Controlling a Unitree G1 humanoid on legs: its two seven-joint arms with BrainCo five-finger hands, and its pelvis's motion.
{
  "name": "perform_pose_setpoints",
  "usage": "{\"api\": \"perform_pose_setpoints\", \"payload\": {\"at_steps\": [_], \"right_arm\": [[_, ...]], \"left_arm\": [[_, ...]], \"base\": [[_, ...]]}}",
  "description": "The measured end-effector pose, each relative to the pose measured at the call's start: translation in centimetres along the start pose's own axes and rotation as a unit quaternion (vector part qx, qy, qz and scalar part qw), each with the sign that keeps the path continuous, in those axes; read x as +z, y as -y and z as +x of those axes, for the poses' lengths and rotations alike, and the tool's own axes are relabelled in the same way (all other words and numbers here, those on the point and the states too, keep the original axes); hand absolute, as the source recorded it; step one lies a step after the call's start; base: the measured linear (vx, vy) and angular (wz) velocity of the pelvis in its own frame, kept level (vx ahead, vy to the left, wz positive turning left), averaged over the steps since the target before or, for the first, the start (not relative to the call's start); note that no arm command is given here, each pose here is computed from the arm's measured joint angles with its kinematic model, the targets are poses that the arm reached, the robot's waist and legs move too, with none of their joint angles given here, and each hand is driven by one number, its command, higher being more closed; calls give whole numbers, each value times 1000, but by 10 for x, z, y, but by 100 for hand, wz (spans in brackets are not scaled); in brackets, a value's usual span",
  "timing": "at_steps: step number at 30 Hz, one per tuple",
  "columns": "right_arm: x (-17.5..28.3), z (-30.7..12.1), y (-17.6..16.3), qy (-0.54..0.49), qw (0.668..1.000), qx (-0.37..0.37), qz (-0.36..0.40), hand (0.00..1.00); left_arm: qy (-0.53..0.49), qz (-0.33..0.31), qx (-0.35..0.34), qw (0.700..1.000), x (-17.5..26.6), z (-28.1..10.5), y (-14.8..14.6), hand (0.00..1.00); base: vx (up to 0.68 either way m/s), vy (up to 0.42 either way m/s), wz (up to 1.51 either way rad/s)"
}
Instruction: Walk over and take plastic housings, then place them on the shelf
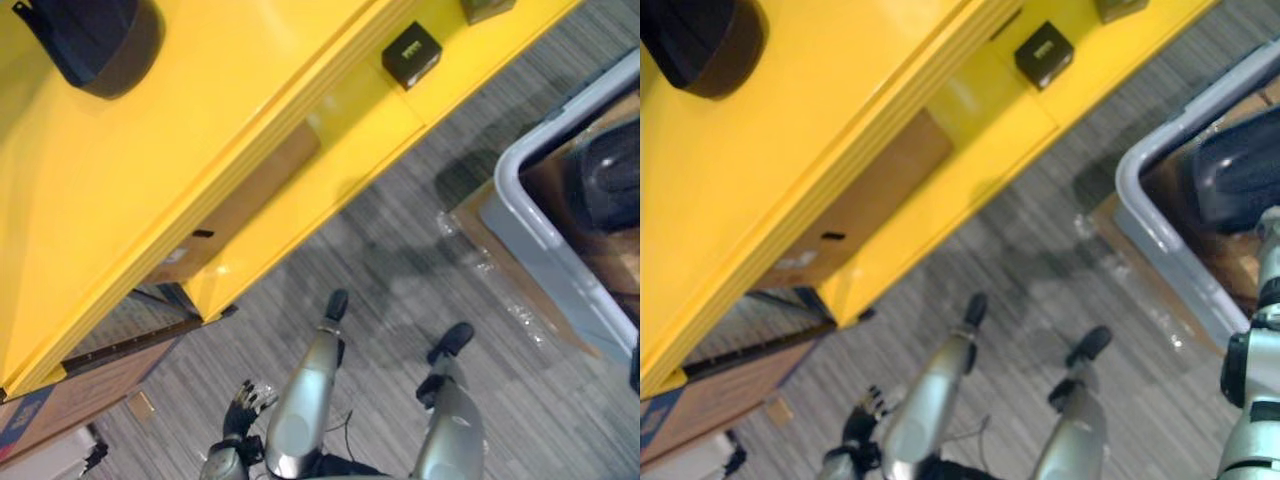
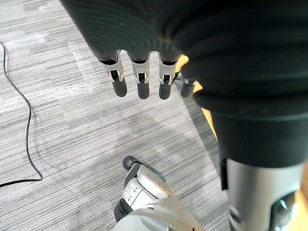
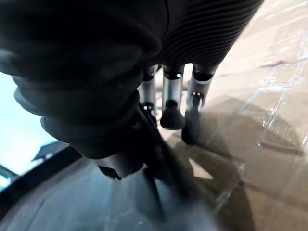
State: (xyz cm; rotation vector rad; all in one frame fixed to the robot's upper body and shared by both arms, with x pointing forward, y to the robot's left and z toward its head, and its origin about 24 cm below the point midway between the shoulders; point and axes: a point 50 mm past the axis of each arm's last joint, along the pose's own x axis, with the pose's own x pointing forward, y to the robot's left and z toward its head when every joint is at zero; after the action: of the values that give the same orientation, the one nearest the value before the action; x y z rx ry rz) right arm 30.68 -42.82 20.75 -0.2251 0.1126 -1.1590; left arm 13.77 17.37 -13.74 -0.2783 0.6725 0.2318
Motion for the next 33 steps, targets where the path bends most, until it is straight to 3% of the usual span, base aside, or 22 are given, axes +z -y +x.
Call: {"api": "perform_pose_setpoints", "payload": {"at_steps": [13, 23, 33], "right_arm": [[10, 0, 2, 17, 997, -20, -69, 100], [36, 1, 8, 90, 993, -7, -77, 100], [43, -11, -3, 180, 976, 55, -110, 100]], "left_arm": [[22, -2, -5, 1000, 5, 0, 2, 0], [167, 0, -11, 986, 61, 5, 1, 0], [221, -13, -27, 975, 90, 4, 9, 0]], "base": [[0, 0, 0], [-19, -11, -9], [-31, -21, -11]]}}
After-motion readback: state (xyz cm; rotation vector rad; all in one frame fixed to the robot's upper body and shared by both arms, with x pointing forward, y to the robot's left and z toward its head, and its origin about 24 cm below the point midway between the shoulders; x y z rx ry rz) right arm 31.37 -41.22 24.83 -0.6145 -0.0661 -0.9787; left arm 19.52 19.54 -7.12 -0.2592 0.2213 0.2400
